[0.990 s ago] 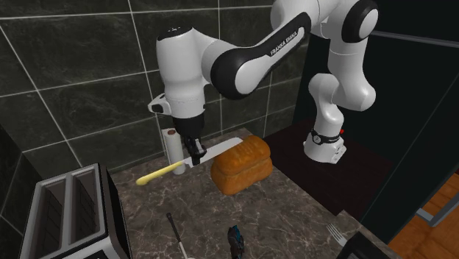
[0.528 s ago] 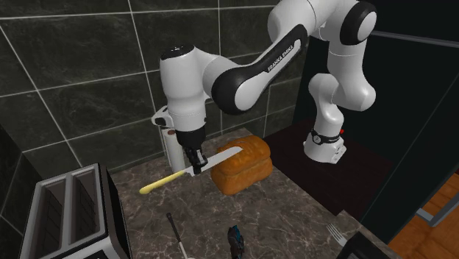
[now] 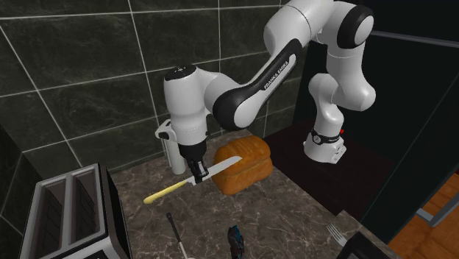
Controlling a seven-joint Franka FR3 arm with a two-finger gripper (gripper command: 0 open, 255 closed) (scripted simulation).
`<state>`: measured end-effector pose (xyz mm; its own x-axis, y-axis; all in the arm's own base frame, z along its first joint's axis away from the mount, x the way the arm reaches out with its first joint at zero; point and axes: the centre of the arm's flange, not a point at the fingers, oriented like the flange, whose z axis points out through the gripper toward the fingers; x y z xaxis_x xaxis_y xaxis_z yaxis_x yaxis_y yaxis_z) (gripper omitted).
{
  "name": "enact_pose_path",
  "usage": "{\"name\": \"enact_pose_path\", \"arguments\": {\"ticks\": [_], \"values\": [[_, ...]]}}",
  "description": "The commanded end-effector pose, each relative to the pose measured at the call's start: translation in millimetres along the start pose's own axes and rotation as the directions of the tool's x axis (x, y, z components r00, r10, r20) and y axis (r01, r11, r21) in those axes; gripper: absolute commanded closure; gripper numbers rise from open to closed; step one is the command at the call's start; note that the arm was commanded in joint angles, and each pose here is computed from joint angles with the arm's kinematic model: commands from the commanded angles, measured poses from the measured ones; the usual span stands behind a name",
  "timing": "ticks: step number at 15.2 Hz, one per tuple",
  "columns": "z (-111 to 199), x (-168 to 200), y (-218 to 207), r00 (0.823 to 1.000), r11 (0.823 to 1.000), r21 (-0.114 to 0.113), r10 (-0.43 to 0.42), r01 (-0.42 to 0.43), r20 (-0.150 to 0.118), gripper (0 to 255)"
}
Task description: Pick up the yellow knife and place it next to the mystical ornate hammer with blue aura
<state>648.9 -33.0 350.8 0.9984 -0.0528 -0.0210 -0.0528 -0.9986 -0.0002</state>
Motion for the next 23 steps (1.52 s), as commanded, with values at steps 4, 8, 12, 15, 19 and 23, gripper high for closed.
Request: {"name": "enact_pose_path", "arguments": {"ticks": [4, 8, 12, 15, 19, 23], "values": [[27, 0, -1, 1.0, 1.0, 0.0, 0.0, 0.0, -0.001, 255], [48, 0, -1, 1.0, 1.0, 0.0, 0.0, 0.0, -0.001, 255], [69, 1, -1, 1.0, 1.0, 0.0, 0.0, 0.0, -0.001, 255], [85, 1, -1, 1.0, 1.0, 0.0, 0.0, 0.0, -0.001, 255], [106, 1, -1, 1.0, 1.0, 0.0, 0.0, 0.0, -0.001, 255], [127, 2, -1, 1.0, 1.0, 0.0, 0.0, 0.0, -0.001, 255]]}}
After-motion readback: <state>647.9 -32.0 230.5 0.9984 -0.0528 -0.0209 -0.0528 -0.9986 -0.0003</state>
